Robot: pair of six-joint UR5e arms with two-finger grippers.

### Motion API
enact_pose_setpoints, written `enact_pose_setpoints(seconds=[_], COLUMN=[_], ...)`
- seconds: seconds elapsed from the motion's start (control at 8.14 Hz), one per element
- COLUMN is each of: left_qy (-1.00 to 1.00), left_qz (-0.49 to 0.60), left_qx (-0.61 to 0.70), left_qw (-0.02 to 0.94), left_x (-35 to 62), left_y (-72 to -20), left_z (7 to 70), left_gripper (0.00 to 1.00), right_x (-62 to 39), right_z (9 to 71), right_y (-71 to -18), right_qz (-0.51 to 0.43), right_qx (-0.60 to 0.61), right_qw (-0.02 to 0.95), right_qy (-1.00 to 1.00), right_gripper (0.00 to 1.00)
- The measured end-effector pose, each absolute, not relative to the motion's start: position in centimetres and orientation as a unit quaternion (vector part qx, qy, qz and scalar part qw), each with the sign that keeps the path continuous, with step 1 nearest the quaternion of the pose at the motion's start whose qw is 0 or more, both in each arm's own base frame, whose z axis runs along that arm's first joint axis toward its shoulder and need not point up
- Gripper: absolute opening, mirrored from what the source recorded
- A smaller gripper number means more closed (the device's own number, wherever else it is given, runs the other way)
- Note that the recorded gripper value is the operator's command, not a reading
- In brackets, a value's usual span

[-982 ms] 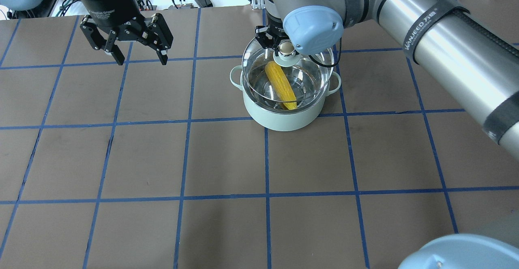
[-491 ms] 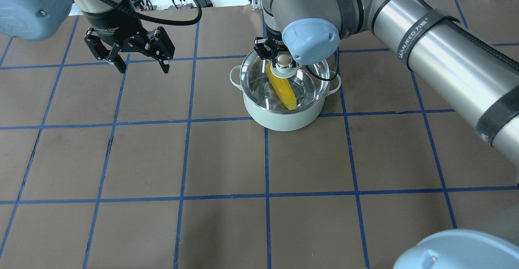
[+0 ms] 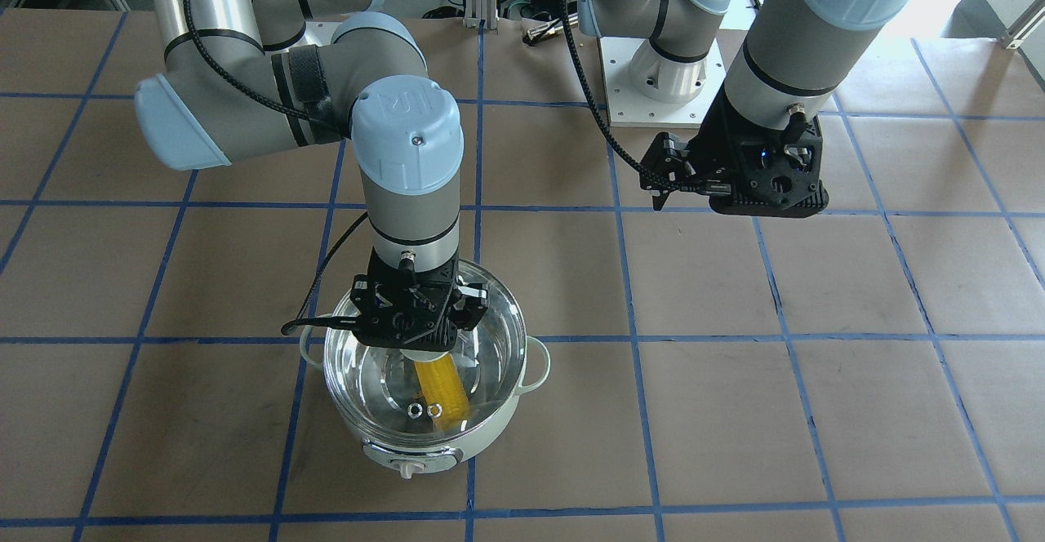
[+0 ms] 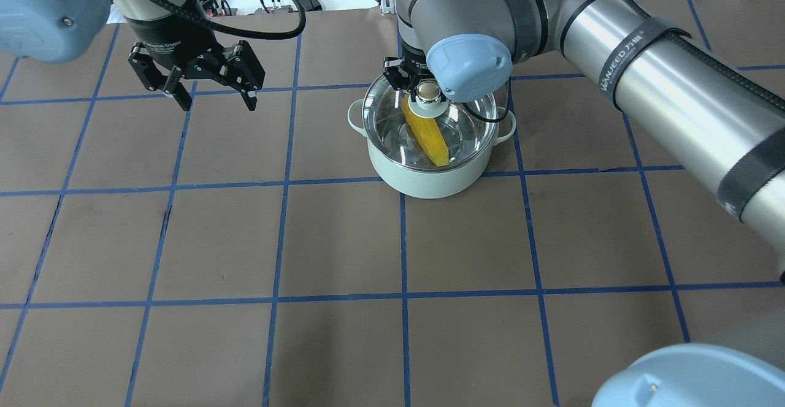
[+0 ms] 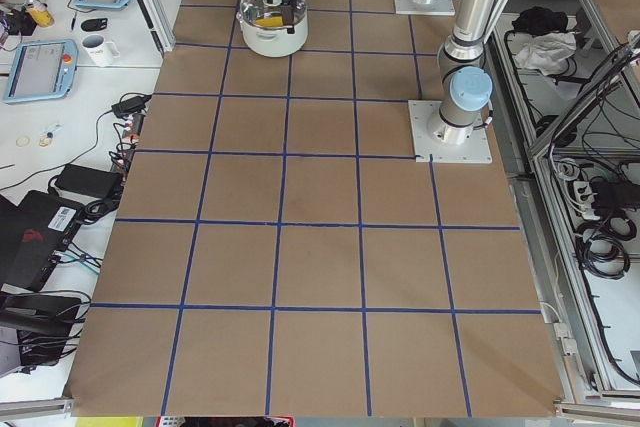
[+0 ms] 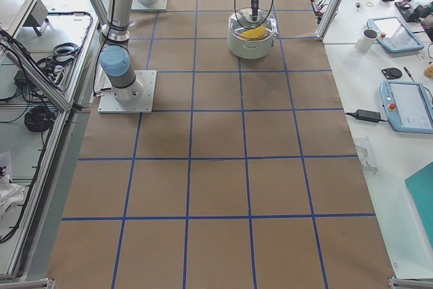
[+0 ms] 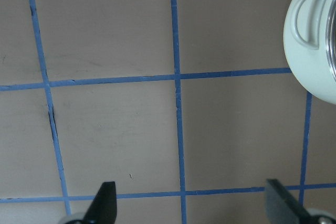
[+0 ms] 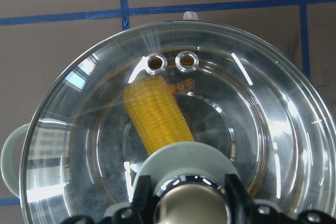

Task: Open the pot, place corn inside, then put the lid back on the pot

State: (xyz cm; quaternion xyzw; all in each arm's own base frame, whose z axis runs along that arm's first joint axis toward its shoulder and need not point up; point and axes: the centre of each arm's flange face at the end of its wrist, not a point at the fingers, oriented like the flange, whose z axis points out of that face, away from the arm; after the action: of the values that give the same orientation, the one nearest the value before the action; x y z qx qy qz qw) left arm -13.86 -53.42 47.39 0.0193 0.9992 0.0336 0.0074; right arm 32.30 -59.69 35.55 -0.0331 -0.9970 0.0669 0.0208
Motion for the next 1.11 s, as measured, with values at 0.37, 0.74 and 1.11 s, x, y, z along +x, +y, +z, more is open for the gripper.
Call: enact_pose_setpoints(seconds=[0.37,0.74,1.11], left_qy=[0.999,0.999,0.999], left_qz=[0.035,0.034,0.035], left_qx=[0.018,0.018,0.018], left_qw=[0.007,0.008,0.007], left_x=[-13.86,-13.85,-13.86], left_y=[-53.45,-53.49,-53.56], left_z=[47.14,47.15,47.09], left_gripper=[1.0,1.0,1.0], right_x=[32.29,32.23,32.21], right_z=[35.17,34.74,34.61], right_y=[-59.66,-59.51,-59.66], right_qz=[0.067,0.063,0.066], right_qx=[-0.025,-0.022,-0.008], right_qw=[0.021,0.023,0.022], right_qy=[-0.997,-0.998,-0.998], right_gripper=[0.29,0.3,0.34])
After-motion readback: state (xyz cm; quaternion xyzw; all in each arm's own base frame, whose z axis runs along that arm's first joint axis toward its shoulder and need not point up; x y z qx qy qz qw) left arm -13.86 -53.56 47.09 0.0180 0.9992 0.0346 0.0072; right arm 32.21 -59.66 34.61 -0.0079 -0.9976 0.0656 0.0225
